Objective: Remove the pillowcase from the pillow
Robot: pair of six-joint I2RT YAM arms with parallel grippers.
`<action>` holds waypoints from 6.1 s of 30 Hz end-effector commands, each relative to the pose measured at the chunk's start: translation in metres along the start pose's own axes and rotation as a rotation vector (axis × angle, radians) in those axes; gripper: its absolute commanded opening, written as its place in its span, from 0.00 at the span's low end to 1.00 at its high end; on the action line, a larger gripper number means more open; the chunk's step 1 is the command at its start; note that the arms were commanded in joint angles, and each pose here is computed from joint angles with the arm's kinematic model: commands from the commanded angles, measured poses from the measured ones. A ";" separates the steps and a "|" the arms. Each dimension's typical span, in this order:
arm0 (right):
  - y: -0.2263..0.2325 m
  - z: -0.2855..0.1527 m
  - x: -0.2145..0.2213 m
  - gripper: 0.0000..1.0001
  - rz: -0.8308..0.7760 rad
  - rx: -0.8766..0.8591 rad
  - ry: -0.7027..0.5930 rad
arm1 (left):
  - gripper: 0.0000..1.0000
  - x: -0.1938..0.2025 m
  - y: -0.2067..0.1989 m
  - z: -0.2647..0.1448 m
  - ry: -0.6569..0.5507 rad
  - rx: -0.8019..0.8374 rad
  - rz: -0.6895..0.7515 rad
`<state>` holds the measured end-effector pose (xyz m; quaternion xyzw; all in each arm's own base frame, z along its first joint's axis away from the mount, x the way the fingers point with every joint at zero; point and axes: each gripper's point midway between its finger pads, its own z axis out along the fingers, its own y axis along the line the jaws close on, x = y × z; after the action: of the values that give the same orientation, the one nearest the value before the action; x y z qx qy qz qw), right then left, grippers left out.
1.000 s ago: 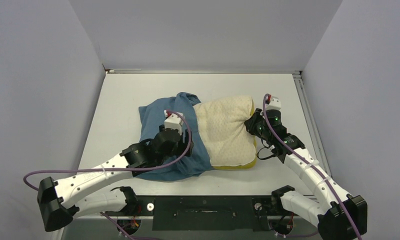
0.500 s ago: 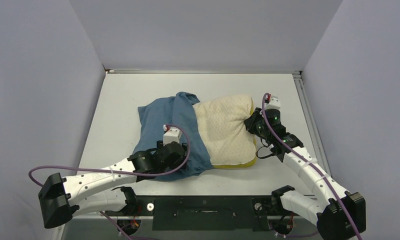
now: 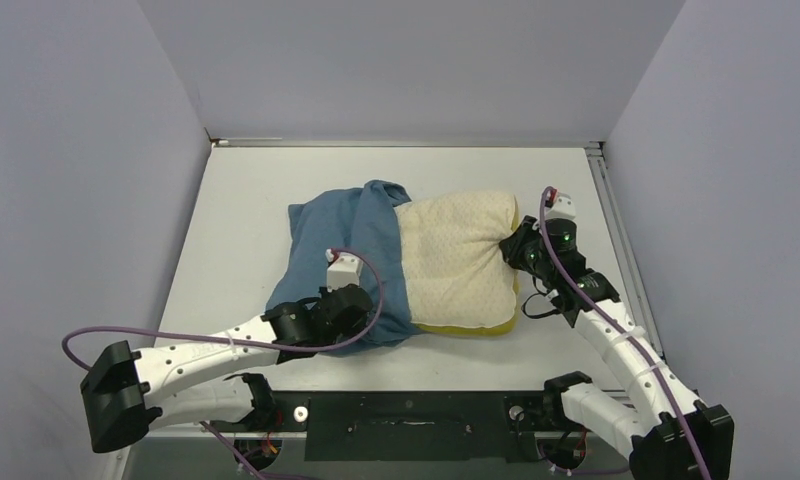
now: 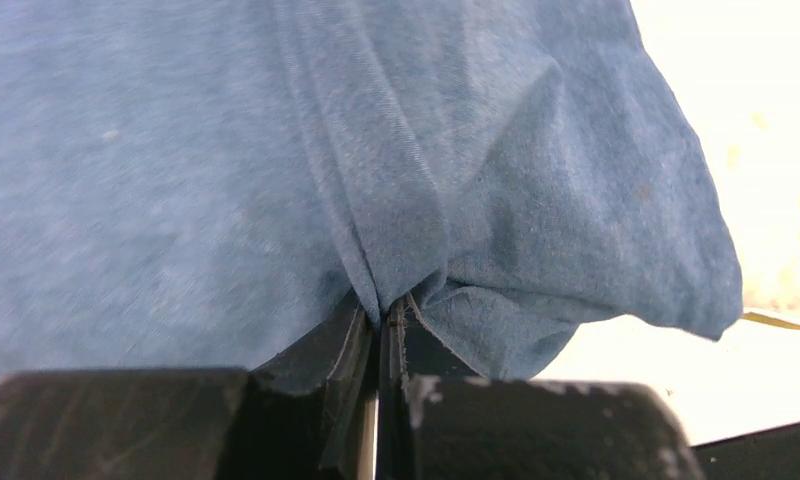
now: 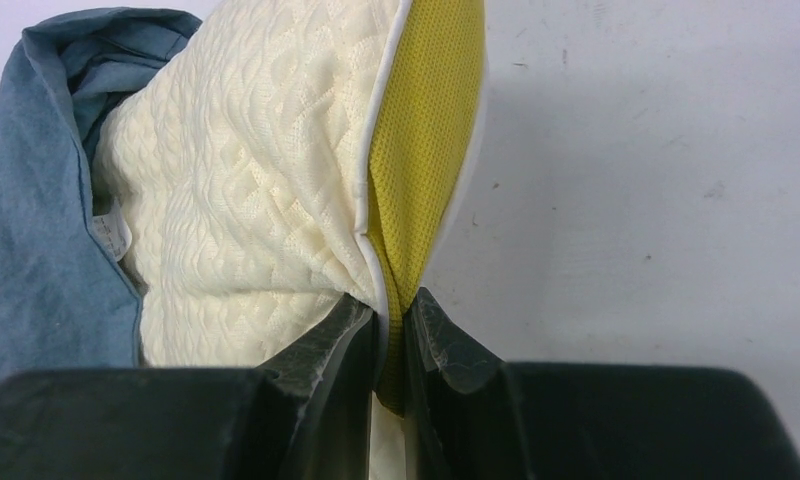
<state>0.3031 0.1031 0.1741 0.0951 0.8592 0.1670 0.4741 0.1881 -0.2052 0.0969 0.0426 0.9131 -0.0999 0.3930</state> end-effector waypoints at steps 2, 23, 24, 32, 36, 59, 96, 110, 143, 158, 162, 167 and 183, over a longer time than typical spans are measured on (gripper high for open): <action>-0.009 -0.026 -0.064 0.05 0.038 0.002 -0.187 | 0.00 -0.033 0.042 -0.016 -0.159 -0.154 -0.035; -0.051 -0.028 -0.070 0.05 0.123 0.183 -0.144 | 0.00 -0.044 0.133 -0.011 -0.409 -0.289 -0.373; -0.047 -0.023 -0.063 0.05 0.109 0.160 -0.104 | 0.00 -0.046 0.130 -0.010 -0.407 -0.281 -0.370; -0.031 -0.014 -0.036 0.16 -0.012 0.150 0.039 | 0.00 -0.050 0.117 0.001 -0.347 -0.272 -0.298; -0.013 -0.025 -0.042 0.40 -0.123 0.201 0.018 | 0.00 -0.054 0.111 0.004 -0.343 -0.259 -0.277; 0.180 -0.039 0.122 0.94 -1.033 -0.204 0.167 | 0.00 -0.076 0.113 0.000 -0.439 -0.261 -0.264; 0.154 0.002 0.133 0.05 -0.906 -0.197 0.075 | 0.00 -0.097 0.123 -0.007 -0.468 -0.318 -0.331; 0.153 -0.077 0.038 0.05 -0.537 -0.443 -0.242 | 0.00 -0.157 0.152 -0.047 -0.442 -0.549 -0.154; 0.213 -0.108 0.110 0.73 -0.639 -0.866 0.108 | 0.24 -0.176 0.182 -0.038 -0.402 -0.477 0.044; 0.152 0.015 -0.001 0.99 -0.306 -0.552 0.138 | 0.50 -0.184 0.174 -0.059 -0.465 -0.437 0.015; 0.124 0.058 0.007 1.00 -0.191 -0.534 0.199 | 0.67 -0.185 0.165 -0.055 -0.464 -0.381 0.026; 0.118 0.094 0.042 0.93 -0.156 -0.582 0.309 | 0.87 -0.189 0.151 -0.046 -0.421 -0.325 0.023; 0.123 0.103 0.098 0.28 -0.104 -0.708 0.437 | 0.92 -0.253 0.029 0.034 -0.208 -0.063 0.247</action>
<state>0.3470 0.2497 0.0824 -0.1207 0.8601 0.4029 0.2888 0.3784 -0.1406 0.2439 0.0626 0.8605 -0.0094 0.5054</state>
